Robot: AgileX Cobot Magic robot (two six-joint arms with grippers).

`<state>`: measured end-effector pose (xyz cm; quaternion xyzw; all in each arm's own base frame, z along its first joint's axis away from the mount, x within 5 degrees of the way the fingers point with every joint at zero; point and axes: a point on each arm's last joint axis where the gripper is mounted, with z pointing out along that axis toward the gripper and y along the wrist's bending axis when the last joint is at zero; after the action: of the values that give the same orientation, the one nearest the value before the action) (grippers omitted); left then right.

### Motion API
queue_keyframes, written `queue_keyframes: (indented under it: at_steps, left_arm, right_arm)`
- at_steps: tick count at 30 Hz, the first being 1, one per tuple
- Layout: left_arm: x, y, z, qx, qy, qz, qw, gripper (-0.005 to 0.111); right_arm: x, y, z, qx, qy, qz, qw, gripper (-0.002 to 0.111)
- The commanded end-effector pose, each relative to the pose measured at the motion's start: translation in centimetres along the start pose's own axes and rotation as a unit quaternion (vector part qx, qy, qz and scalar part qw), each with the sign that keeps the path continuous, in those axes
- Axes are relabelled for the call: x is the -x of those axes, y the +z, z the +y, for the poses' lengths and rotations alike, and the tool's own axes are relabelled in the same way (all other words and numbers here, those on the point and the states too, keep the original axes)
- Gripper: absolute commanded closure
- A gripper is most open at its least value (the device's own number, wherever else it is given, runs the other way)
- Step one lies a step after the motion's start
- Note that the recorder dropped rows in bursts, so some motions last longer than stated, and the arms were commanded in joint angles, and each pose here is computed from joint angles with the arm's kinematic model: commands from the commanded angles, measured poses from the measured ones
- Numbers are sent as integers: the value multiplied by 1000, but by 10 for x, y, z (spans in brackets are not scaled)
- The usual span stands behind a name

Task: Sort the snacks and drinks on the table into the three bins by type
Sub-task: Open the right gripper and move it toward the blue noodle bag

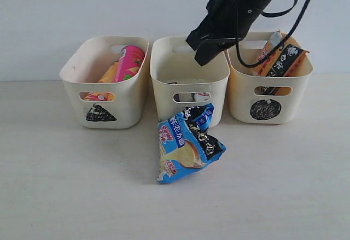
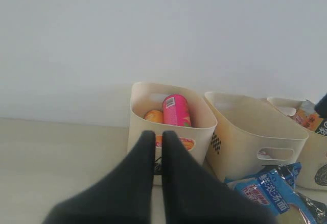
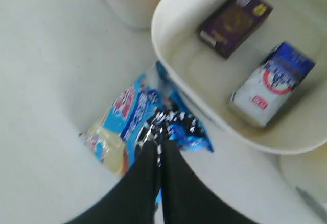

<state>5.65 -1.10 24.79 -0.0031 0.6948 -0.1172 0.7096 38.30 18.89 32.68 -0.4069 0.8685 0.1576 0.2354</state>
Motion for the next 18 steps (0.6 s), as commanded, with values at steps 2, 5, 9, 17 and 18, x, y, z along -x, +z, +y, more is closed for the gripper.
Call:
queue_keyframes:
  at_steps: [2, 5, 9, 17, 18]
  left_arm:
    - [-2, 0, 0, 1, 1, 2, 1000, 102]
    - [-2, 0, 0, 1, 1, 2, 1000, 102]
    - [-2, 0, 0, 1, 1, 2, 1000, 102]
    - [-2, 0, 0, 1, 1, 2, 1000, 102]
    - [-2, 0, 0, 1, 1, 2, 1000, 102]
  right_arm:
    - [-19, -17, 14, 14, 25, 39, 999, 108]
    - [-38, -18, 22, 21, 32, 63, 997, 108]
    - [-65, -21, 34, 29, 39, 93, 994, 108]
    - [-105, -21, 47, -6, 60, 56, 997, 108]
    - [-108, -21, 45, -18, 71, 43, 996, 108]
